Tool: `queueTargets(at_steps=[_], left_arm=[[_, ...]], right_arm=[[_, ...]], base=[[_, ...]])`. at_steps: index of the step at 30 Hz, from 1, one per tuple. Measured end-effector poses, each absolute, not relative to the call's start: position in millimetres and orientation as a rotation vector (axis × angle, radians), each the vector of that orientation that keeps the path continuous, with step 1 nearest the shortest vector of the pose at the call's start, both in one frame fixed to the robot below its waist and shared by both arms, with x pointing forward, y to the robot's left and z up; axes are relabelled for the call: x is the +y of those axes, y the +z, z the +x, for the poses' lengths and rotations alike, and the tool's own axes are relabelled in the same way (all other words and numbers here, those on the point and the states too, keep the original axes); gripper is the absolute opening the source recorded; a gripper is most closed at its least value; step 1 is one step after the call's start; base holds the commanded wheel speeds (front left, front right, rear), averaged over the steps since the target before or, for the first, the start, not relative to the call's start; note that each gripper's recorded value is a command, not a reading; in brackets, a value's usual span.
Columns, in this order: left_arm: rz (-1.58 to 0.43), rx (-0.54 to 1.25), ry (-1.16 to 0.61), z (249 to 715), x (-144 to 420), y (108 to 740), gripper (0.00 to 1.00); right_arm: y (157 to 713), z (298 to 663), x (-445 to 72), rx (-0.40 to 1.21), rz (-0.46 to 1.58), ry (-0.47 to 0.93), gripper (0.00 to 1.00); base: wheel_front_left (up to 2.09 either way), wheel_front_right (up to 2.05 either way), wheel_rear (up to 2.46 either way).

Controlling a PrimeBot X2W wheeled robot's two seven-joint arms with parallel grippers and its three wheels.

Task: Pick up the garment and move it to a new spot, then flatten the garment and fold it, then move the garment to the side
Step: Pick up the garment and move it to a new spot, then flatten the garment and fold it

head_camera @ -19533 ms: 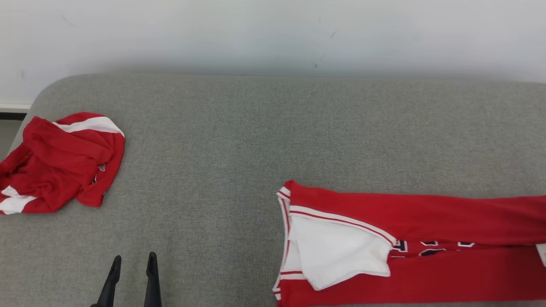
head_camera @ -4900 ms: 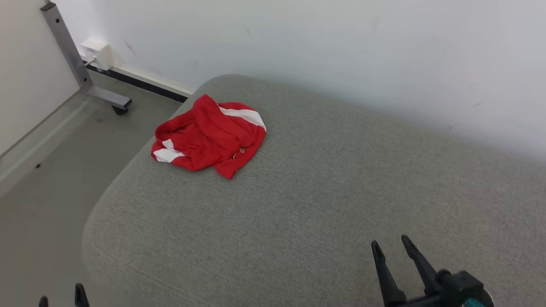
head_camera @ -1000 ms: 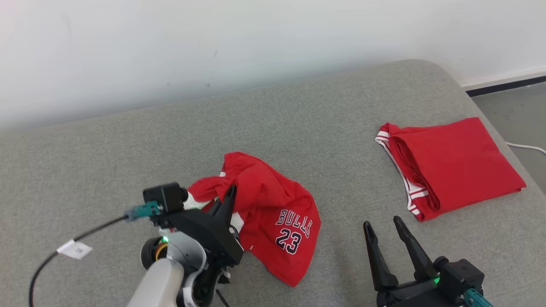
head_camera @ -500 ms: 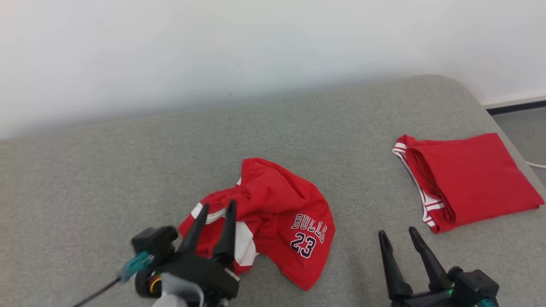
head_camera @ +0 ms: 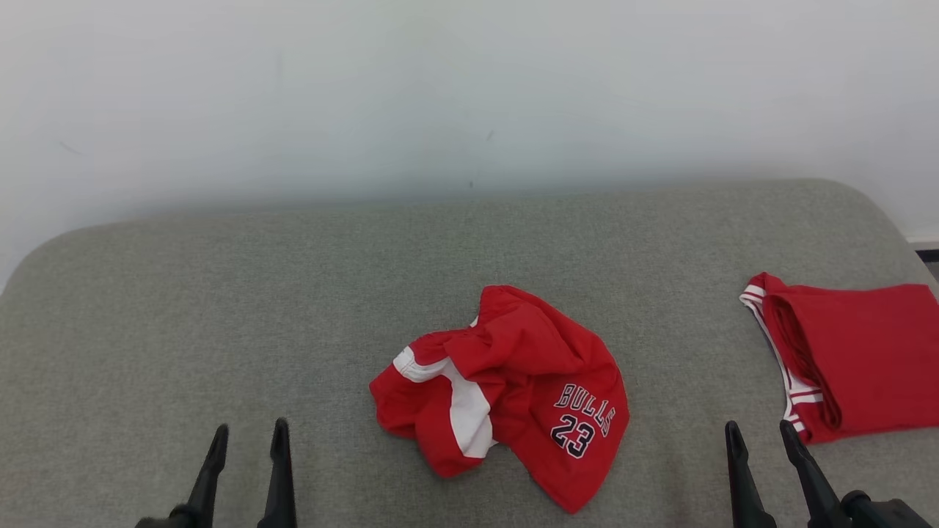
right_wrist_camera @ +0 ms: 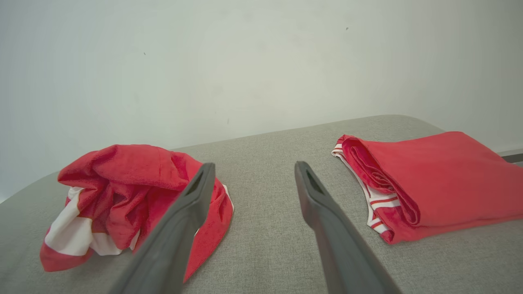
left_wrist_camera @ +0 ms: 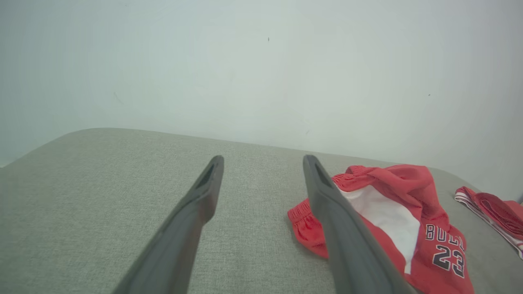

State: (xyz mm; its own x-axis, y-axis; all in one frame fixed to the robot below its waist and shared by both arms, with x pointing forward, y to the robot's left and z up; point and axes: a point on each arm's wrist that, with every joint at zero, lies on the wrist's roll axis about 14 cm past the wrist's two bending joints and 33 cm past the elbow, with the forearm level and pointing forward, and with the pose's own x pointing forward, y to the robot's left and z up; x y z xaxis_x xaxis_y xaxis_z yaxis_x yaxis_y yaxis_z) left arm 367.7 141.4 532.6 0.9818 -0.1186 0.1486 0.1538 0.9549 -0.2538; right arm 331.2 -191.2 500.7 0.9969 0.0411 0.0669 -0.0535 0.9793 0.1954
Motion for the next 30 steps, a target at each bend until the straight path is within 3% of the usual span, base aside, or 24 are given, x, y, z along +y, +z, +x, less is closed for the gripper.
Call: queueTargets(at_steps=[11, 30], left_arm=[[-0.112, -0.018, -0.053, 314, 192, 487, 1.0], [-0.109, -0.053, 0.001, 309, 209, 494, 1.0]], right_arm=[[491, 320, -180, -0.019, 0.179, 0.09, 1.0], [481, 313, -172, 0.013, 0.191, 0.099, 1.0]], base=[[0.0, 0.0, 0.0], [0.0, 0.0, 0.0]])
